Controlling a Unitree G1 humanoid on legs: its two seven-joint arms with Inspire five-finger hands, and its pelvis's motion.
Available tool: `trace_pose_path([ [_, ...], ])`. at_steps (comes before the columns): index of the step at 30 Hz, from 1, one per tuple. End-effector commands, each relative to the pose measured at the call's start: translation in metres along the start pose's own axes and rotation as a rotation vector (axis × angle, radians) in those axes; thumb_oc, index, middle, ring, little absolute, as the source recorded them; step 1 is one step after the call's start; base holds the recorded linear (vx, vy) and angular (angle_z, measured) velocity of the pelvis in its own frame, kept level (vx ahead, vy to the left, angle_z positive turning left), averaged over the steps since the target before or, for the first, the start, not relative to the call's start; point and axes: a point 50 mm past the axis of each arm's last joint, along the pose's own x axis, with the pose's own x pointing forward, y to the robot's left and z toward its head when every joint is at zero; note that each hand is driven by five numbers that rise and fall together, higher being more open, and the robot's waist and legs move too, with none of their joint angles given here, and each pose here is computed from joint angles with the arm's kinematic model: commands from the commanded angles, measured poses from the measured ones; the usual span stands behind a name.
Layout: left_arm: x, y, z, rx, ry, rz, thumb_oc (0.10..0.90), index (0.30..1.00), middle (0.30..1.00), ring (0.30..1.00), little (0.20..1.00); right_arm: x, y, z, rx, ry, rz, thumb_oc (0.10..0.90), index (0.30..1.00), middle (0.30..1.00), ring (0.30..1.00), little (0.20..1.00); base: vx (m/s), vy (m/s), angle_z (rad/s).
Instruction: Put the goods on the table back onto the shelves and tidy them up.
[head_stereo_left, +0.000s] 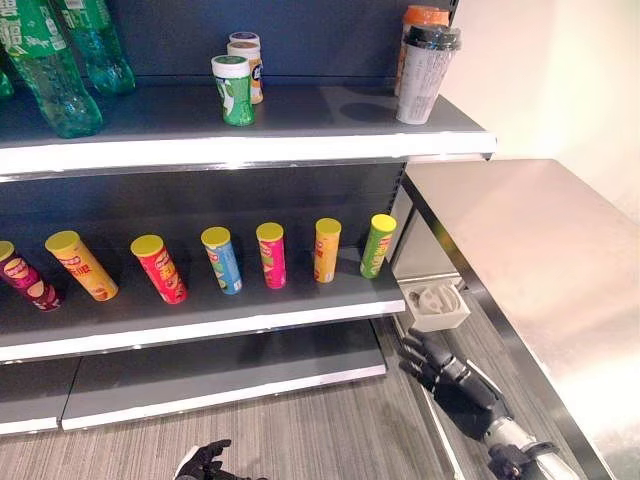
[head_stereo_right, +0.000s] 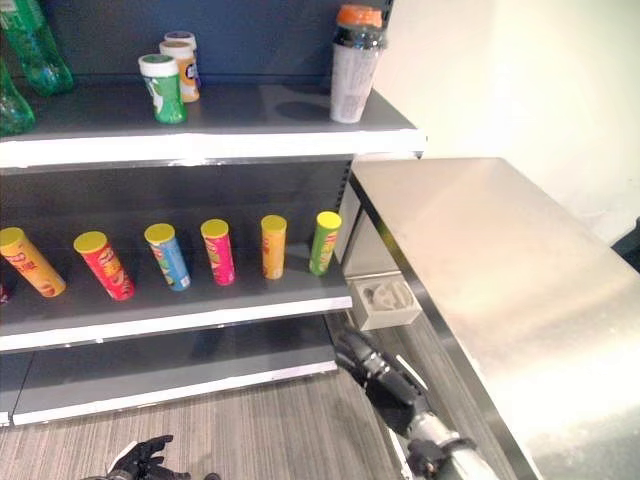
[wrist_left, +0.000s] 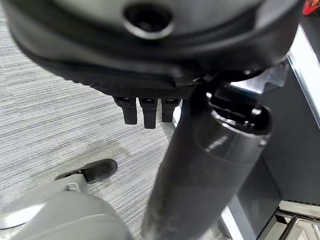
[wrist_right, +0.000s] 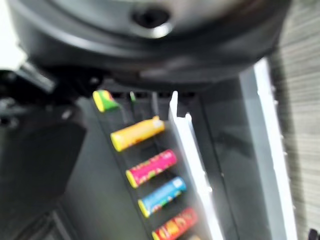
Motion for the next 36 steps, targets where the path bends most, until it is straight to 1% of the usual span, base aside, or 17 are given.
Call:
trace_pose_path([
  [1,0.004,0.016,0.014,0.062,-0.05,0.017,0.8,0.9,0.9,0.9,0.9,0.013,-0.016,0.037,-0.347,0.004,0.011,0.8,0.9,0.9,0.9,0.9,-0.03,0.02,0.03],
  [2,0.005,0.014,0.016,0.069,-0.05,0.009,0.8,0.9,0.9,0.9,0.9,0.012,-0.027,0.024,-0.42,0.087,-0.046,0.8,0.9,0.9,0.9,0.9,0.0,0.0,0.0],
  [4,0.006,0.012,0.018,0.091,-0.051,0.006,0.8,0.9,0.9,0.9,0.9,0.01,-0.041,0.002,-0.498,0.199,-0.136,0.8,0.9,0.9,0.9,0.9,-0.01,0.006,0.03],
  [5,0.007,0.011,0.019,0.11,-0.05,0.01,0.8,0.9,0.9,0.9,0.9,0.008,-0.051,-0.026,-0.557,0.31,-0.232,0.8,0.9,0.9,0.9,0.9,-0.02,0.01,0.07],
  [6,0.007,0.011,0.019,0.11,-0.05,0.011,0.8,0.9,0.9,0.9,0.9,0.009,-0.051,-0.026,-0.557,0.309,-0.231,0.8,0.9,0.9,0.9,0.9,-0.01,0.0,0.05],
  [8,0.008,0.011,0.022,0.115,-0.054,0.02,0.8,0.9,0.9,0.9,0.9,0.009,-0.058,-0.05,-0.592,0.402,-0.306,0.8,0.9,0.9,0.9,0.9,0.0,0.0,0.0],
  [9,0.008,0.013,0.021,0.117,-0.053,0.035,0.8,0.9,0.9,0.9,0.9,0.006,-0.059,-0.07,-0.554,0.463,-0.362,0.8,0.9,0.9,0.9,0.9,0.0,0.0,0.0],
  [10,0.008,0.013,0.022,0.117,-0.053,0.036,0.8,0.9,0.9,0.9,0.9,0.006,-0.059,-0.07,-0.554,0.463,-0.362,0.8,0.9,0.9,0.9,0.9,0.0,0.0,0.0],
  [11,0.008,0.013,0.022,0.114,-0.053,0.047,0.8,0.9,0.9,0.9,0.9,0.008,-0.057,-0.085,-0.533,0.501,-0.399,0.8,0.9,0.9,0.9,0.9,0.0,0.0,0.0],
  [16,0.009,0.016,0.024,0.095,-0.057,0.072,0.8,0.9,0.9,0.9,0.9,0.009,-0.056,-0.099,-0.526,0.549,-0.449,0.8,0.9,0.9,0.9,0.9,0.0,0.0,0.0],
  [22,0.01,0.018,0.022,0.089,-0.037,0.093,0.8,0.9,0.9,0.9,0.9,0.002,-0.058,-0.118,-0.532,0.647,-0.496,0.8,0.9,0.9,0.9,0.9,0.0,0.0,0.0],
  [27,0.011,0.012,0.015,0.079,-0.001,0.081,0.8,0.9,0.9,0.9,0.9,-0.012,-0.06,-0.139,-0.455,0.738,-0.574,0.8,0.9,0.9,0.9,0.9,0.01,0.0,0.02],
  [31,0.013,0.007,0.015,0.058,0.013,0.075,0.8,0.9,0.9,0.9,0.9,-0.011,-0.058,-0.144,-0.421,0.756,-0.592,0.8,0.9,0.9,0.9,0.9,0.01,0.002,0.01],
  [36,0.015,0.008,0.02,0.061,0.009,0.073,0.8,0.9,0.9,0.9,0.9,-0.011,-0.058,-0.148,-0.407,0.794,-0.605,0.8,0.9,0.9,0.9,0.9,0.0,0.0,0.0],
])
